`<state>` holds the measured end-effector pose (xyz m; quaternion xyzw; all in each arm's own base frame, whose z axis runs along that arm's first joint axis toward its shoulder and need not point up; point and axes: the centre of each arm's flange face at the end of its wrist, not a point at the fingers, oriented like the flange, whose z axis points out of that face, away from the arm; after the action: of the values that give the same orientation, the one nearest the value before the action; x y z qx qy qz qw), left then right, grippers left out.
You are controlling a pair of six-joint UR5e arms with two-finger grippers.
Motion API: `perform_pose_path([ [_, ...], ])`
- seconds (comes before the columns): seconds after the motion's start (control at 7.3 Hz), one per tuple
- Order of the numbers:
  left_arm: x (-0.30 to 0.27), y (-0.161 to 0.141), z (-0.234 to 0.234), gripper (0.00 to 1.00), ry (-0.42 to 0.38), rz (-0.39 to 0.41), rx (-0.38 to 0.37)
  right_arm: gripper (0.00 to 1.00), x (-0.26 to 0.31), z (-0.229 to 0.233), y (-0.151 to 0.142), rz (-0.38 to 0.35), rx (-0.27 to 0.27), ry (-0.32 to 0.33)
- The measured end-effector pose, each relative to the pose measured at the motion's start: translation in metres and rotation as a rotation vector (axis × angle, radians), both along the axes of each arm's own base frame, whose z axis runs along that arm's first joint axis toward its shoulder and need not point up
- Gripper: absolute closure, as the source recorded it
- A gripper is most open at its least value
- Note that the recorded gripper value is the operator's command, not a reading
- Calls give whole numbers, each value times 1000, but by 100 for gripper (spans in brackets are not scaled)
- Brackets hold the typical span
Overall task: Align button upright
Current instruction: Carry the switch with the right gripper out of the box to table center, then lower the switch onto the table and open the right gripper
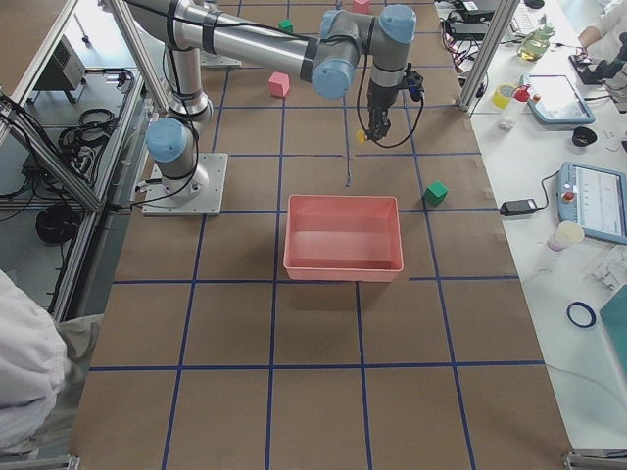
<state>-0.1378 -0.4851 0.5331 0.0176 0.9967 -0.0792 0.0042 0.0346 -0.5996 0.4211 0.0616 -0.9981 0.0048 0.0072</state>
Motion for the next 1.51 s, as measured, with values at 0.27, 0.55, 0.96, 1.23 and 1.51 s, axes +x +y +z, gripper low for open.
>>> perform_pose_path([
  [0.27,0,0,0,0,-1,0,0,100,129,-23,-1,-49,-39,-7],
  [0.55,0,0,-1,0,-1,0,1,100,222,-61,6,-140,-48,-32],
  [0.96,0,0,-1,0,2,0,2,100,307,-132,15,-232,-44,-58],
  [1.23,-1,0,-1,0,3,-2,2,100,339,-181,27,-269,-49,-69],
  [1.51,-2,0,-1,0,9,-4,2,100,349,-213,39,-270,-50,-72],
])
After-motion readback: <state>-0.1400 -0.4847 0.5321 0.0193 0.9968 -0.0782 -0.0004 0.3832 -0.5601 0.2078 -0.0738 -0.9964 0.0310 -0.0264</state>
